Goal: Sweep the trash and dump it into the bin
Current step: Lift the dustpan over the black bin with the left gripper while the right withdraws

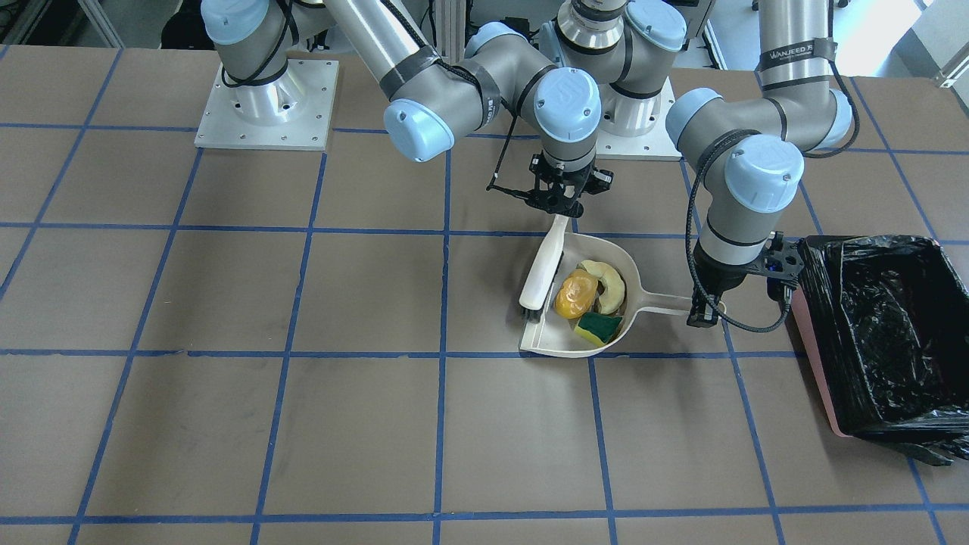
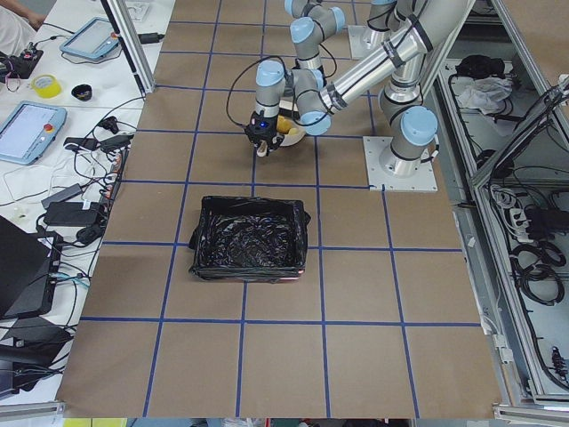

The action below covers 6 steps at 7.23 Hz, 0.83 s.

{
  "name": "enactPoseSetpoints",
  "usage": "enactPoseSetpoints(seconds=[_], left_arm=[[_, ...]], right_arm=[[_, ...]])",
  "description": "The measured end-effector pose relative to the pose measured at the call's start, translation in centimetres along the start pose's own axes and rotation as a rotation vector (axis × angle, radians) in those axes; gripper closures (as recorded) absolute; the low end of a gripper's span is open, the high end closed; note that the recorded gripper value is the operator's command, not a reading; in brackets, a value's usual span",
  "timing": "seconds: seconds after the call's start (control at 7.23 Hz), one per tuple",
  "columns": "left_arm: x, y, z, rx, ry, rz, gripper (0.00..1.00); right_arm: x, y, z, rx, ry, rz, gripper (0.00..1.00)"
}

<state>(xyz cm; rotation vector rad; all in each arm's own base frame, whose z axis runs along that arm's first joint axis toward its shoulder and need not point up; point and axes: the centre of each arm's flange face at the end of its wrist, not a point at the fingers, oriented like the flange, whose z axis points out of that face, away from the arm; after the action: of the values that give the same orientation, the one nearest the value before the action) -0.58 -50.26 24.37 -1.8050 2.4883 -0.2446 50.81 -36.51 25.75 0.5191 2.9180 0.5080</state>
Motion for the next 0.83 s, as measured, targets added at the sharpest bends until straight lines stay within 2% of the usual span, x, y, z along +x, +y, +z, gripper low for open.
enactPoseSetpoints(seconds=[0.28,0.55,0.83], left_arm=[[1.2,-0.6,-1.3,-0.045,-0.011,0.013,1.00],[3.7,-2.2,-4.9,-0.115,-0.021,0.018,1.00],[6.0,-4.3,-8.8,-0.147,0.000,0.015,1.00]], right_arm=[[5.6,-6.3,-6.3,0.011,0.049,-0.043,1.00],[13.0,-14.5,-11.0,0.049,0.126,-0.060,1.00],[20.8,-23.3,-14.5,0.096,0.139,-0.110,1.00]])
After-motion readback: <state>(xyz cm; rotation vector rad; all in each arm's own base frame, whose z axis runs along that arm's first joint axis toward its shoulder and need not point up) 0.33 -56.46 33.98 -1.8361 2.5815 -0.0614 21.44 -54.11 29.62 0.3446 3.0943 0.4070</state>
